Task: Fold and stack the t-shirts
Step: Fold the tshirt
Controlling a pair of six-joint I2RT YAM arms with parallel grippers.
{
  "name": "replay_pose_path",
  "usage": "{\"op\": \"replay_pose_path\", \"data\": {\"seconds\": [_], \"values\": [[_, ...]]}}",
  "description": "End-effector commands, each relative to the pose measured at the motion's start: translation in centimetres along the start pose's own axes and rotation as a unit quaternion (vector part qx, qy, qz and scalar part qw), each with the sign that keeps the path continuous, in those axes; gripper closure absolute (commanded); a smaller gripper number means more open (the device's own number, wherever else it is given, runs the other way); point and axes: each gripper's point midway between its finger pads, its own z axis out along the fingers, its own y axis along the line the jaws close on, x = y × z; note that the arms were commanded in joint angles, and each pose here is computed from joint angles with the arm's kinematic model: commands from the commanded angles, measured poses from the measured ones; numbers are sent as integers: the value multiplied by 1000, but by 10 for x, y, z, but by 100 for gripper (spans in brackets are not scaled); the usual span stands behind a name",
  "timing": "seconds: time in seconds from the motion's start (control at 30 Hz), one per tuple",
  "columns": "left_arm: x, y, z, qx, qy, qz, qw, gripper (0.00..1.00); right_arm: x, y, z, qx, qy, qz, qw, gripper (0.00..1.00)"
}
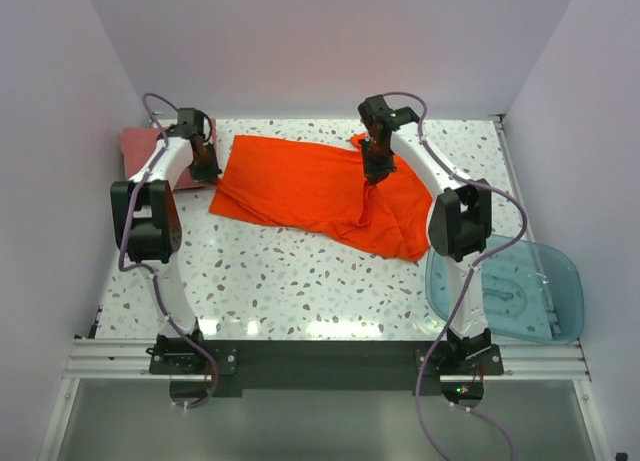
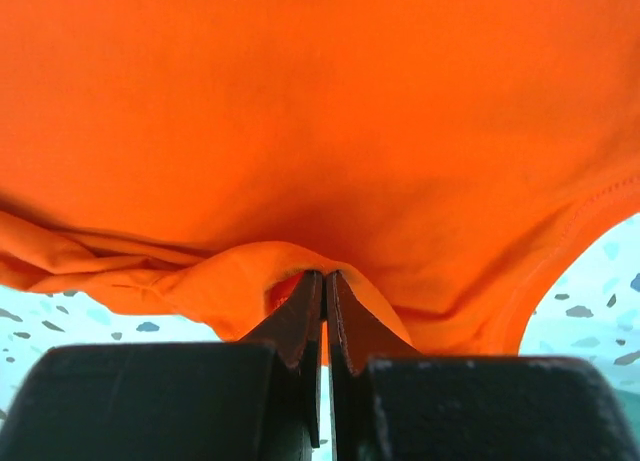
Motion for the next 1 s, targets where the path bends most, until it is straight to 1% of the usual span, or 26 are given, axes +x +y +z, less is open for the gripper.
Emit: {"op": "replay_pose_path", "data": {"seconds": [0.0, 0.37, 0.6, 0.97], "values": [[-17, -6, -6, 21, -9, 9, 1000, 100, -10, 0, -7, -4, -3, -24, 1000, 100], [-35, -22, 0, 51, -4, 12, 999, 100, -23, -12, -13, -1, -11, -14, 1000, 100], [-43, -13, 3, 38, -7, -1, 999, 100, -26, -34, -20, 20, -11, 0, 1000, 100], [-49, -13, 10, 38, -6, -6, 999, 100, -25, -52, -18, 34, -4, 7, 999, 100]]}}
